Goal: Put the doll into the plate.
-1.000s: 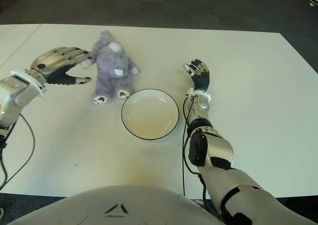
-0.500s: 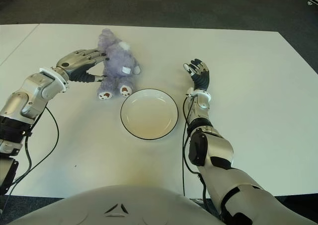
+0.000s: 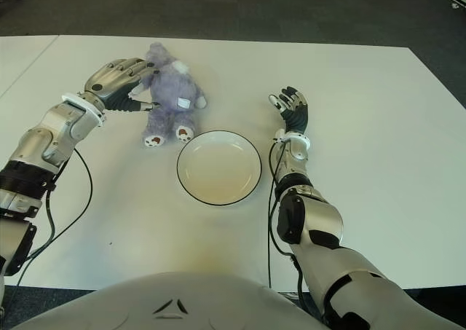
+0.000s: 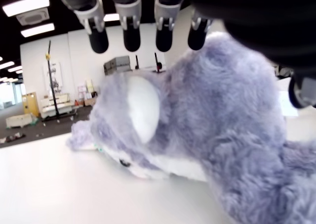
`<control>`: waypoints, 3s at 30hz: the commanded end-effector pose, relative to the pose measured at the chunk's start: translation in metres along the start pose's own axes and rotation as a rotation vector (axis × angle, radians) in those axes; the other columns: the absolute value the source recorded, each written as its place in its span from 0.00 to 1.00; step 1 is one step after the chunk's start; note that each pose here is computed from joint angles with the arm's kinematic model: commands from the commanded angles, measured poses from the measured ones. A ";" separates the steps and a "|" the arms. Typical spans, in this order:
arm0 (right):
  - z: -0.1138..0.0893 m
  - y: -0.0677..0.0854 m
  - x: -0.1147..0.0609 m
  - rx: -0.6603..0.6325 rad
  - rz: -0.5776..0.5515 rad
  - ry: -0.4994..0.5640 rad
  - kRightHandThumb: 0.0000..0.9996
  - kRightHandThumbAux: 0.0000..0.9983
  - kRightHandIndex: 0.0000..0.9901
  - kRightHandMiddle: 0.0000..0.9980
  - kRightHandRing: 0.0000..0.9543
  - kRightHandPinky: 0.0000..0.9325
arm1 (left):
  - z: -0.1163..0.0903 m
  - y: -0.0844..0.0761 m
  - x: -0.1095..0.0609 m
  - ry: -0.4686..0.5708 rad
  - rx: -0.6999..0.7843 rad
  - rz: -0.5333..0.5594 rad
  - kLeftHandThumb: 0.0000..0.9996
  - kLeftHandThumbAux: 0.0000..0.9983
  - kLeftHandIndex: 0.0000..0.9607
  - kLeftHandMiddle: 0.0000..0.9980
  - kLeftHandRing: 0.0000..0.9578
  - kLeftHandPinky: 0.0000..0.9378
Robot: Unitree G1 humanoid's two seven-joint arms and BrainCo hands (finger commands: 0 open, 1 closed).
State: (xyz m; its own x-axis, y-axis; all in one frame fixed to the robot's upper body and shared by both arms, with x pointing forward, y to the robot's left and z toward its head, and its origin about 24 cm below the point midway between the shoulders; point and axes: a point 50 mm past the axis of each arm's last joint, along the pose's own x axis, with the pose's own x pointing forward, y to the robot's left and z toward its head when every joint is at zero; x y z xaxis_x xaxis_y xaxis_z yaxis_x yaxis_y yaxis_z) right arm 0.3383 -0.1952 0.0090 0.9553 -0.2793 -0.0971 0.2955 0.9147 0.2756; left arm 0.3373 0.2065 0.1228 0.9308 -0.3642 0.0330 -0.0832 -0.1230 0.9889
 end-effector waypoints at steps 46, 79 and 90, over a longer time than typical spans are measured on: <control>-0.077 -0.029 -0.048 -0.028 -0.129 0.362 0.00 0.83 0.28 0.28 0.25 0.21 | 0.004 -0.031 0.027 0.053 -0.029 0.103 0.10 0.36 0.00 0.00 0.00 0.00; -0.077 -0.028 -0.048 0.030 -0.134 0.368 0.00 0.86 0.24 0.26 0.24 0.21 | -0.007 -0.050 0.021 0.064 0.003 -0.077 0.13 0.32 0.00 0.00 0.00 0.00; -0.077 -0.028 -0.048 0.036 -0.129 0.359 0.00 0.85 0.26 0.28 0.24 0.20 | -0.003 -0.058 0.026 0.082 -0.004 -0.142 0.17 0.37 0.00 0.00 0.00 0.00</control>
State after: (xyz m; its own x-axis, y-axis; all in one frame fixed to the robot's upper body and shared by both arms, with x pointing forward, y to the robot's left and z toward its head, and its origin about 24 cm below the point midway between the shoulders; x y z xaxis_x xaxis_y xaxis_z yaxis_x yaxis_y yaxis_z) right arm 0.3382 -0.1952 0.0088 0.9538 -0.2838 -0.0985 0.3003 0.9096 0.2871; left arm 0.3667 0.2141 0.0737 0.9647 -0.2594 -0.0445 0.0059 -0.1477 0.9890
